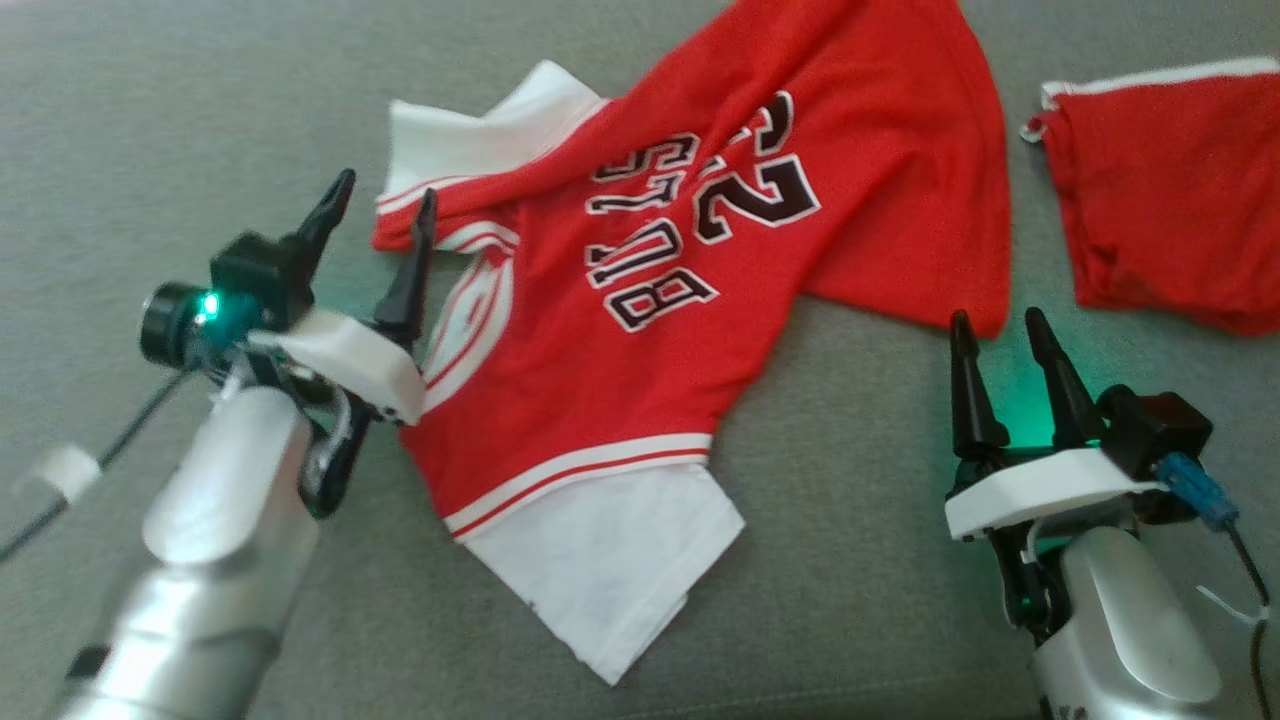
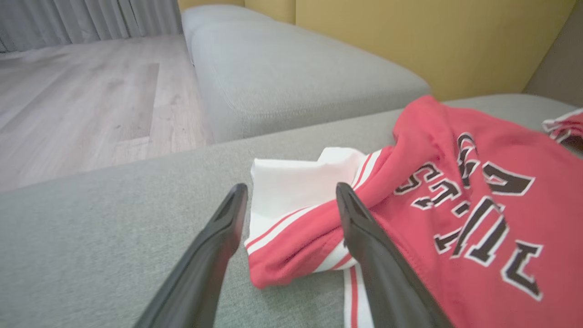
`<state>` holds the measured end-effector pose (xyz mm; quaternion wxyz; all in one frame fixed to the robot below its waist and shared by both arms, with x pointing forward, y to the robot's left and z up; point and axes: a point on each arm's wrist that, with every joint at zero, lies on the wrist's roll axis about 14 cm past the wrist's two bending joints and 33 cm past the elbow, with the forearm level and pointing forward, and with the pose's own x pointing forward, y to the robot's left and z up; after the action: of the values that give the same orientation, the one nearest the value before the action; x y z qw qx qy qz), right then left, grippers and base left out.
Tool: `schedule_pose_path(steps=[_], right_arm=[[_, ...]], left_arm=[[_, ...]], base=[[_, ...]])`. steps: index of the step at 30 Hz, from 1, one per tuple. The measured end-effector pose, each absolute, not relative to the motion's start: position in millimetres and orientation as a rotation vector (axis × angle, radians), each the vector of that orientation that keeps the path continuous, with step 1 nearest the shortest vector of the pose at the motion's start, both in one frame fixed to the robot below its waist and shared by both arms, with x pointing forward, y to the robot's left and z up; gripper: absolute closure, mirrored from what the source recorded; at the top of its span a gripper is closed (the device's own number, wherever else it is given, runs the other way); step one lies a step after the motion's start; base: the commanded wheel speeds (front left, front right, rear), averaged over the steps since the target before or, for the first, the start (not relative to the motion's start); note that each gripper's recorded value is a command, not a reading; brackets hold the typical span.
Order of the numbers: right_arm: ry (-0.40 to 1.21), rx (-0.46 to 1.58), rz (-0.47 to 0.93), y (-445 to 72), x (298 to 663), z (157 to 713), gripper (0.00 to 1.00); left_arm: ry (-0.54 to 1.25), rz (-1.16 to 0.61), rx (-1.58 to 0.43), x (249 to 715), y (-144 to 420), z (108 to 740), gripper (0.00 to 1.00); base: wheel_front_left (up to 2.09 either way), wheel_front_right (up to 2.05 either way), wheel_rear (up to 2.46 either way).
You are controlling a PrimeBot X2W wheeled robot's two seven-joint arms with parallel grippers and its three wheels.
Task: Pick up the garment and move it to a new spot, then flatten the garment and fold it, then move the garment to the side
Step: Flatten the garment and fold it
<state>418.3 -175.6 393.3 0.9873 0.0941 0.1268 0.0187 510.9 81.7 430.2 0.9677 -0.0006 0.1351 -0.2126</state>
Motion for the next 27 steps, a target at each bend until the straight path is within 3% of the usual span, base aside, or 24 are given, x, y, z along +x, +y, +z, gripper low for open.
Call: schedule_pose_path(steps=[11, 12, 13, 14, 15, 20, 27], right_arm=[[0.293, 0.189, -0.039, -201, 407, 380, 0.0], [0.291, 0.187, -0.041, -202, 408, 381, 0.0], [0.29, 0.189, -0.043, -203, 408, 381, 0.0], [0.292, 0.193, -0.044, -203, 408, 380, 0.0], [0.295, 0.194, -0.043, -203, 407, 379, 0.0], [0.277, 0.205, -0.057, -208, 410, 384, 0.0], [0.277, 0.209, -0.063, -210, 408, 385, 0.0]], left_arm=[[0.454, -0.552, 0.093, 522, 54, 374, 0.0], [0.465, -0.562, 0.107, 523, 53, 371, 0.04], [0.475, -0.567, 0.124, 525, 53, 368, 0.56], [0.482, -0.57, 0.141, 528, 54, 366, 0.92], [0.483, -0.573, 0.158, 531, 55, 365, 1.0], [0.459, -0.566, 0.226, 557, 64, 369, 1.0], [0.278, -0.529, 0.285, 614, 67, 420, 1.0]], base=[[0.0, 0.0, 0.0], [0.0, 0.0, 0.0], [0.0, 0.0, 0.0], [0.0, 0.0, 0.0], [0.0, 0.0, 0.0], [0.0, 0.0, 0.0], [0.0, 0.0, 0.0]])
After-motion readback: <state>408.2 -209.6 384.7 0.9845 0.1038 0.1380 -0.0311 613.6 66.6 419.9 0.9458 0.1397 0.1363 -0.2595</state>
